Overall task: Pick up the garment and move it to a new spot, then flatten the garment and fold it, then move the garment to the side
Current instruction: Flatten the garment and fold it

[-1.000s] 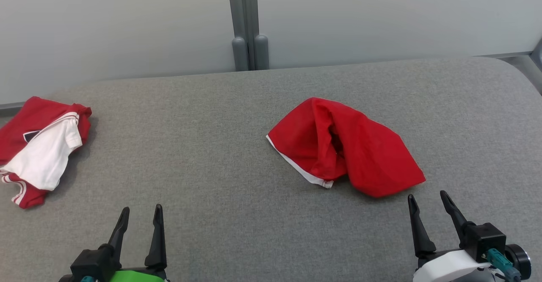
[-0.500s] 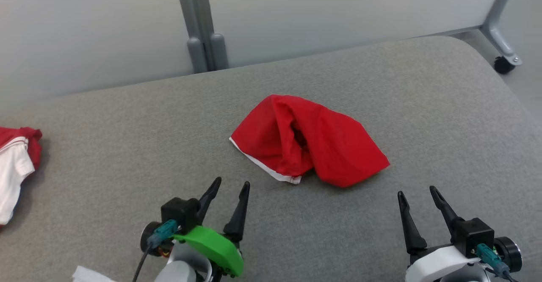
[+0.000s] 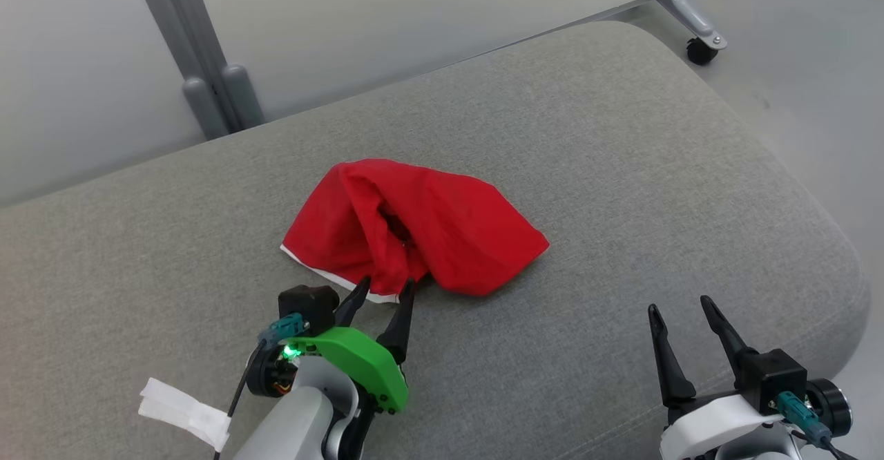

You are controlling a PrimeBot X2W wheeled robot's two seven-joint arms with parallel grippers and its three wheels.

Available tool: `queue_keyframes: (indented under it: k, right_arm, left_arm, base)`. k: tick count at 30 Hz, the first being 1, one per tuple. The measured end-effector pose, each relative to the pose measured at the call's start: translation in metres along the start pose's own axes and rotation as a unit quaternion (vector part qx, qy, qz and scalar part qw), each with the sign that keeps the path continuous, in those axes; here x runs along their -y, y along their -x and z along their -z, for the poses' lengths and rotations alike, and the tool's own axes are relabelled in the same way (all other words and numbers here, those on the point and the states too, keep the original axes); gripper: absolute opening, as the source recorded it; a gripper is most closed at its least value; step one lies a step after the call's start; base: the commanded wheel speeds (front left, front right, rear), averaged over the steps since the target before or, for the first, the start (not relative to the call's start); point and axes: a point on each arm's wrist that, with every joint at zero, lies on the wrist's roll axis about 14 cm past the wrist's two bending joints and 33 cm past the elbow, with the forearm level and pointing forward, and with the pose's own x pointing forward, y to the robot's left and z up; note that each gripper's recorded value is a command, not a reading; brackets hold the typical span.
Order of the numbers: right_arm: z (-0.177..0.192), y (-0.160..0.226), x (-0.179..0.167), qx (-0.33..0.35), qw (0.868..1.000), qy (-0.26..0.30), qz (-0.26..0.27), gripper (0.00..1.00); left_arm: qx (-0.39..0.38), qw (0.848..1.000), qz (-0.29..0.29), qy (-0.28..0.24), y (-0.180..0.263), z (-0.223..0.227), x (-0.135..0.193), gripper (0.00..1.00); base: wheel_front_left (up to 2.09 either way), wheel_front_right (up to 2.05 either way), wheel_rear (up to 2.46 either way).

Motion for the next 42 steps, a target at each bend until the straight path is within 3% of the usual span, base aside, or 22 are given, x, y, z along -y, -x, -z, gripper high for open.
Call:
queue_keyframes:
  k: [8,9,10,15,18,23,30,32,35,39,40,41,42]
  right_arm:
    - [0.002,0.003,0.004,-0.005,1.000,0.001,0.009,1.00]
    - [0.002,0.003,0.004,-0.005,1.000,0.001,0.008,1.00]
    - [0.002,0.003,0.004,-0.005,1.000,0.001,0.008,1.00]
    - [0.002,0.001,0.004,-0.005,1.000,-0.002,0.008,1.00]
    - [0.004,-0.001,0.001,-0.007,1.000,-0.003,0.003,1.00]
    - [0.005,-0.009,-0.013,-0.008,1.000,-0.006,-0.020,1.00]
    - [0.004,-0.015,-0.032,-0.006,0.999,-0.010,-0.050,1.00]
    - [0.003,-0.016,-0.035,-0.003,0.998,-0.011,-0.055,1.00]
    - [0.001,-0.016,-0.038,0.001,0.998,-0.012,-0.061,1.00]
    - [0.000,-0.017,-0.041,0.002,0.998,-0.013,-0.065,1.00]
    - [0.000,-0.017,-0.041,0.001,0.998,-0.013,-0.065,1.00]
    - [0.001,-0.017,-0.041,0.001,0.998,-0.013,-0.065,1.00]
    - [0.001,-0.017,-0.041,0.001,0.998,-0.013,-0.065,1.00]
  left_arm:
    - [0.001,1.000,-0.028,-0.002,-0.020,-0.008,-0.007,1.00]
    - [0.002,1.000,-0.031,-0.001,-0.021,-0.009,-0.008,0.44]
    - [0.006,0.999,-0.034,-0.003,-0.022,-0.011,-0.010,0.00]
    - [0.043,0.998,-0.052,0.010,-0.023,-0.031,-0.020,0.00]
    - [0.101,0.993,-0.063,0.025,-0.022,-0.067,-0.028,0.00]
    - [0.257,0.964,-0.066,-0.004,0.004,-0.169,-0.034,0.00]
    - [0.364,0.928,-0.038,-0.061,0.044,-0.236,-0.012,0.00]
    - [0.363,0.928,-0.022,-0.076,0.045,-0.235,0.000,0.00]
    - [0.329,0.940,0.005,-0.087,0.036,-0.213,0.018,0.00]
    - [0.217,0.974,0.026,-0.064,0.018,-0.135,0.027,0.00]
    - [0.181,0.981,0.032,-0.059,0.015,-0.112,0.029,0.07]
    - [0.155,0.986,0.038,-0.056,0.013,-0.094,0.033,0.56]
    - [0.142,0.988,0.043,-0.050,0.013,-0.084,0.035,1.00]
  base:
    - [0.00,0.00,0.00]
    - [0.00,0.00,0.00]
    - [0.00,0.00,0.00]
    - [0.00,0.00,0.00]
    - [0.00,0.00,0.00]
    - [0.00,0.00,0.00]
    - [0.00,0.00,0.00]
    - [0.00,0.00,0.00]
    - [0.00,0.00,0.00]
    - [0.00,0.00,0.00]
    - [0.00,0.00,0.00]
    - [0.00,0.00,0.00]
    - [0.00,0.00,0.00]
